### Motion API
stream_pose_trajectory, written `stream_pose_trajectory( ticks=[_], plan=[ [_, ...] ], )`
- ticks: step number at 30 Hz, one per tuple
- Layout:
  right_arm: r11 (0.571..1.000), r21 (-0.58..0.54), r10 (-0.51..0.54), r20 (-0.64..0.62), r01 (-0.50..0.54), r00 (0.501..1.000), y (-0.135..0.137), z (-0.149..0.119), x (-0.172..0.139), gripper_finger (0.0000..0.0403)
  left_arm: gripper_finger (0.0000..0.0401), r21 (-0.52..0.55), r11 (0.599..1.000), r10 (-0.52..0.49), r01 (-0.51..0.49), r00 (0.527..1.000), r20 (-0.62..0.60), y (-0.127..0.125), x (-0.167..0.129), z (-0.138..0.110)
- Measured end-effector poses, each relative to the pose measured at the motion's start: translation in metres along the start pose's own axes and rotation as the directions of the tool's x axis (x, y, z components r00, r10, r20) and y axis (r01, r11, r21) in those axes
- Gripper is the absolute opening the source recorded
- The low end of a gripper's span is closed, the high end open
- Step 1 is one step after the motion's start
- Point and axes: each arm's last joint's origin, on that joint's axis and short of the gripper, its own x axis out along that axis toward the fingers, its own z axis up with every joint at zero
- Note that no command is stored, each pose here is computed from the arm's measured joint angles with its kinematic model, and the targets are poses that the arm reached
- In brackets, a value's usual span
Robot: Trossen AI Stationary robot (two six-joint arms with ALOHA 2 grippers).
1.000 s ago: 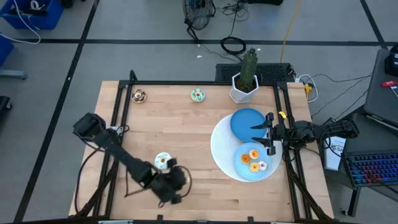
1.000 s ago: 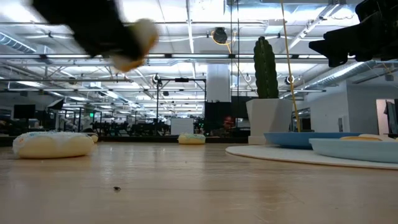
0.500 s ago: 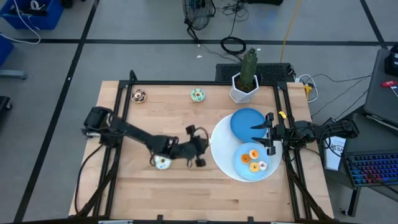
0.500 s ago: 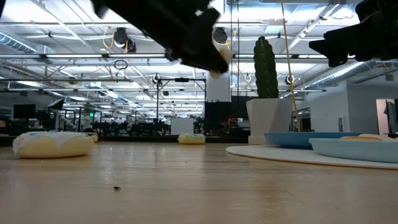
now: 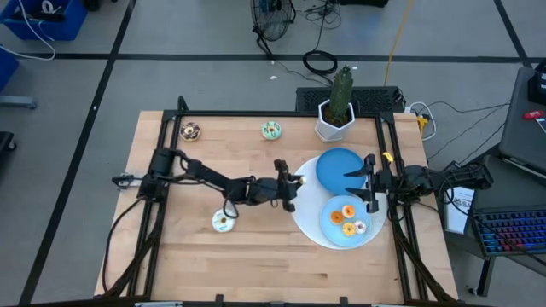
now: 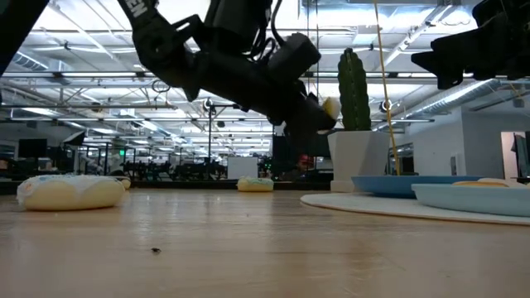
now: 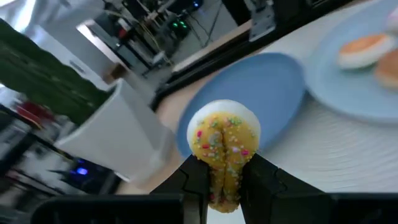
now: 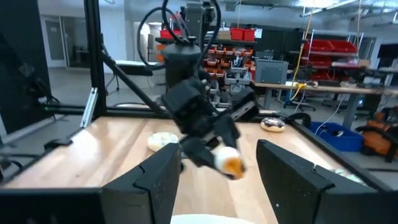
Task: Pick & Place donuts
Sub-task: Put the small yellow donut on the light blue plate
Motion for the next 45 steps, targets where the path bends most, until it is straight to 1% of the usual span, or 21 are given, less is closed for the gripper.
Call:
stream_pose_trajectory(
  ticks=[3, 6, 8, 9, 11, 12, 14, 15, 18, 20, 22, 27, 30, 31, 34, 36, 41, 45],
  plan=[
    [0.998, 0.058, 0.0, 0.001, 0.0, 1.0, 0.0, 0.0, 0.0, 0.0199, 0.0067, 0.059, 0.998, 0.023, -0.022, 1.0, -0.021, 0.011, 0.008, -0.002],
    [0.997, 0.082, -0.004, 0.023, 0.002, 1.0, 0.0, 0.002, 0.0, 0.0199, 0.0067, 0.122, 0.99, 0.076, -0.069, 0.996, -0.056, 0.022, 0.015, 0.0],
    [0.995, 0.097, -0.029, 0.045, 0.025, 0.999, -0.001, 0.005, 0.0, 0.0199, 0.0067, 0.176, 0.98, 0.104, -0.089, 0.992, -0.076, 0.029, 0.02, 0.004],
    [0.992, 0.122, -0.049, 0.046, 0.043, 0.998, -0.002, 0.005, 0.0, 0.0199, 0.0067, 0.208, 0.974, 0.107, -0.087, 0.99, -0.088, 0.032, 0.022, 0.006],
    [0.97, 0.213, -0.129, 0.034, 0.119, 0.991, -0.003, 0.001, 0.002, 0.0199, 0.0067, 0.269, 0.96, 0.113, -0.078, 0.987, -0.116, 0.035, 0.026, 0.009],
    [0.955, 0.237, -0.189, 0.023, 0.178, 0.982, -0.005, -0.003, 0.003, 0.0199, 0.0067, 0.299, 0.951, 0.117, -0.073, 0.985, -0.131, 0.037, 0.027, 0.01],
    [0.93, 0.239, -0.294, 0.021, 0.28, 0.956, -0.007, -0.004, 0.005, 0.0199, 0.0067, 0.345, 0.936, 0.133, -0.075, 0.98, -0.147, 0.039, 0.028, 0.015],
    [0.92, 0.236, -0.33, 0.029, 0.314, 0.944, -0.008, -0.003, 0.007, 0.0199, 0.0067, 0.364, 0.928, 0.141, -0.077, 0.978, -0.153, 0.04, 0.029, 0.016],
    [0.897, 0.222, -0.389, -0.013, 0.382, 0.921, -0.01, -0.007, 0.013, 0.0199, 0.0067, 0.411, 0.909, 0.151, -0.071, 0.975, -0.166, 0.042, 0.03, 0.019],
    [0.88, 0.252, -0.411, -0.025, 0.403, 0.911, -0.011, -0.009, 0.018, 0.0199, 0.0067, 0.428, 0.902, 0.15, -0.066, 0.974, -0.167, 0.044, 0.031, 0.019],
    [0.867, 0.28, -0.418, -0.04, 0.412, 0.908, -0.012, -0.012, 0.023, 0.0199, 0.0067, 0.436, 0.897, 0.152, -0.065, 0.974, -0.168, 0.046, 0.033, 0.018],
    [0.851, 0.281, -0.433, -0.104, 0.444, 0.895, -0.014, -0.023, 0.037, 0.0199, 0.0067, 0.445, 0.894, 0.151, -0.053, 0.971, -0.187, 0.049, 0.034, 0.015],
    [0.869, 0.266, -0.385, -0.165, 0.417, 0.908, -0.014, -0.032, 0.046, 0.0199, 0.0067, 0.448, 0.893, 0.145, -0.043, 0.97, -0.196, 0.048, 0.034, 0.014],
    [0.875, 0.269, -0.369, -0.167, 0.403, 0.914, -0.014, -0.03, 0.051, 0.0199, 0.0067, 0.448, 0.893, 0.144, -0.042, 0.97, -0.197, 0.048, 0.034, 0.014],
    [0.874, 0.273, -0.372, -0.158, 0.403, 0.915, -0.017, -0.025, 0.065, 0.0199, 0.0067, 0.441, 0.896, 0.146, -0.046, 0.97, -0.194, 0.048, 0.034, 0.014],
    [0.868, 0.268, -0.376, -0.196, 0.419, 0.906, -0.02, -0.03, 0.072, 0.0199, 0.0067, 0.436, 0.899, 0.142, -0.044, 0.97, -0.195, 0.047, 0.033, 0.014],
    [0.873, 0.294, -0.339, -0.206, 0.388, 0.918, -0.026, -0.029, 0.095, 0.0199, 0.0067, 0.445, 0.895, 0.136, -0.032, 0.969, -0.205, 0.046, 0.033, 0.013],
    [0.865, 0.292, -0.362, -0.199, 0.408, 0.911, -0.033, -0.026, 0.112, 0.0199, 0.0067, 0.44, 0.898, 0.132, -0.027, 0.969, -0.21, 0.045, 0.033, 0.013]
  ],
)
